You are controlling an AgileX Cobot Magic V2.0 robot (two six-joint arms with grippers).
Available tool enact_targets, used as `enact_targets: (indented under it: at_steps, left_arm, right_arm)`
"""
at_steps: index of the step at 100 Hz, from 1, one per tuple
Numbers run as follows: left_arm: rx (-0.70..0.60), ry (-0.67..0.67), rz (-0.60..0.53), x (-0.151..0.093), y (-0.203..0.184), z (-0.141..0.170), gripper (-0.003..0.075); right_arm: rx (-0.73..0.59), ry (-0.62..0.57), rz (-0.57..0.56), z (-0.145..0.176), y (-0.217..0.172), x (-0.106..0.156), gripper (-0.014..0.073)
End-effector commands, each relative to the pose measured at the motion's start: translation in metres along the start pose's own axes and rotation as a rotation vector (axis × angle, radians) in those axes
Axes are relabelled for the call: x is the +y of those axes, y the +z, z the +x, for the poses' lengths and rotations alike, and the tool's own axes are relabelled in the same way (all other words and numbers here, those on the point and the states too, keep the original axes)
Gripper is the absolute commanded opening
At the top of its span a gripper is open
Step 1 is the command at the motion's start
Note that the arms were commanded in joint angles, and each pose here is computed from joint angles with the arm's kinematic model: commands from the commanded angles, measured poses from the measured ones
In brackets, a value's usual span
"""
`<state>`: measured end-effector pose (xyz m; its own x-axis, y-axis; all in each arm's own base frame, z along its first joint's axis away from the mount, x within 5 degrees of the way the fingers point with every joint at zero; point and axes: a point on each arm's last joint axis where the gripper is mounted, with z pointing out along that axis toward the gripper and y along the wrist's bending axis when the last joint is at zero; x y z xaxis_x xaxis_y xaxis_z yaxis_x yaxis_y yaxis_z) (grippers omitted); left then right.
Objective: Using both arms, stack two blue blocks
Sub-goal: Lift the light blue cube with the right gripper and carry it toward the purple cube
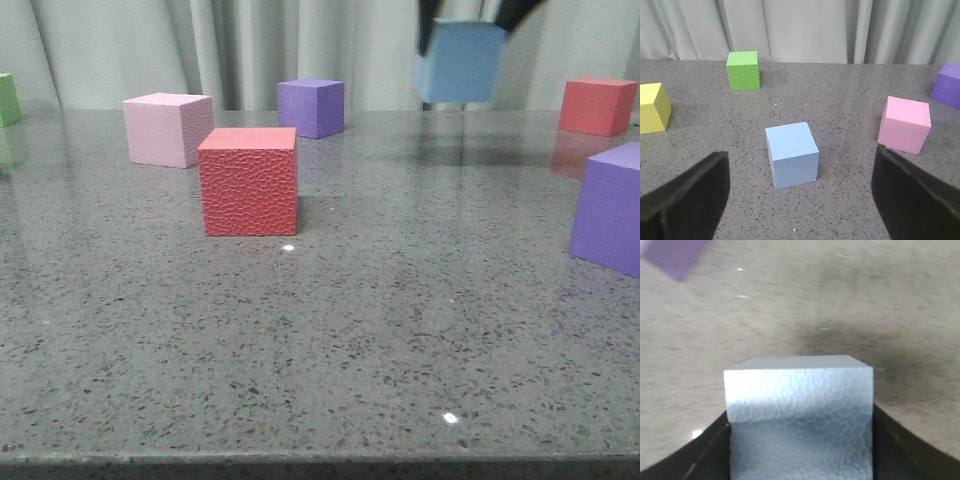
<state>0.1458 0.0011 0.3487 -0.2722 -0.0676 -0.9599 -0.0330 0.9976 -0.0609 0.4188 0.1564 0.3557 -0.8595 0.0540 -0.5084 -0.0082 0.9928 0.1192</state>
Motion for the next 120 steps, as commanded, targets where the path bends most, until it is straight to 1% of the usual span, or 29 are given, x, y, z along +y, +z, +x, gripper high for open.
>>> enact_targets:
  at_steps: [1,10,22,41,61,72,93,120]
  left_arm:
    - [-0.108,-0.006,0.018,-0.002,-0.004,-0.018,0.0568]
    - [-0.108,-0.010,0.019,-0.002,-0.004,-0.018,0.0568]
    - [-0.108,-0.010,0.019,-0.002,-0.004,-0.018,0.0568]
    - [-0.108,-0.010,0.019,-0.002,-0.004,-0.018,0.0568]
    - [-0.108,-0.010,0.019,-0.002,-0.004,-0.018,0.0568]
    - [-0.108,-0.010,0.019,-0.002,-0.004,-0.018,0.0568]
    - [-0.108,-0.010,0.019,-0.002,-0.004,-0.018,0.0568]
    - [-0.108,-0.010,0.019,-0.002,-0.004,-0.018,0.0568]
  right_arm:
    - [-0.093,0.013,-0.032,-0.002,-0.044,0.014,0.0242]
    - [-0.096,0.007,-0.062,0.003,-0.047,0.033,0.0242]
    - [-0.082,0.002,-0.088,0.011,-0.041,0.054,0.0242]
    - [-0.059,0.026,-0.140,0.018,-0.024,0.075,0.0242]
    - [-0.028,0.036,-0.169,0.021,-0.005,0.084,0.0242]
    - [-0.054,0.053,-0.208,0.019,-0.003,0.088,0.0242]
    - [-0.116,0.059,-0.250,0.013,0.000,0.092,0.0242]
    - [-0.079,0.068,-0.259,0.016,0.015,0.097,0.0242]
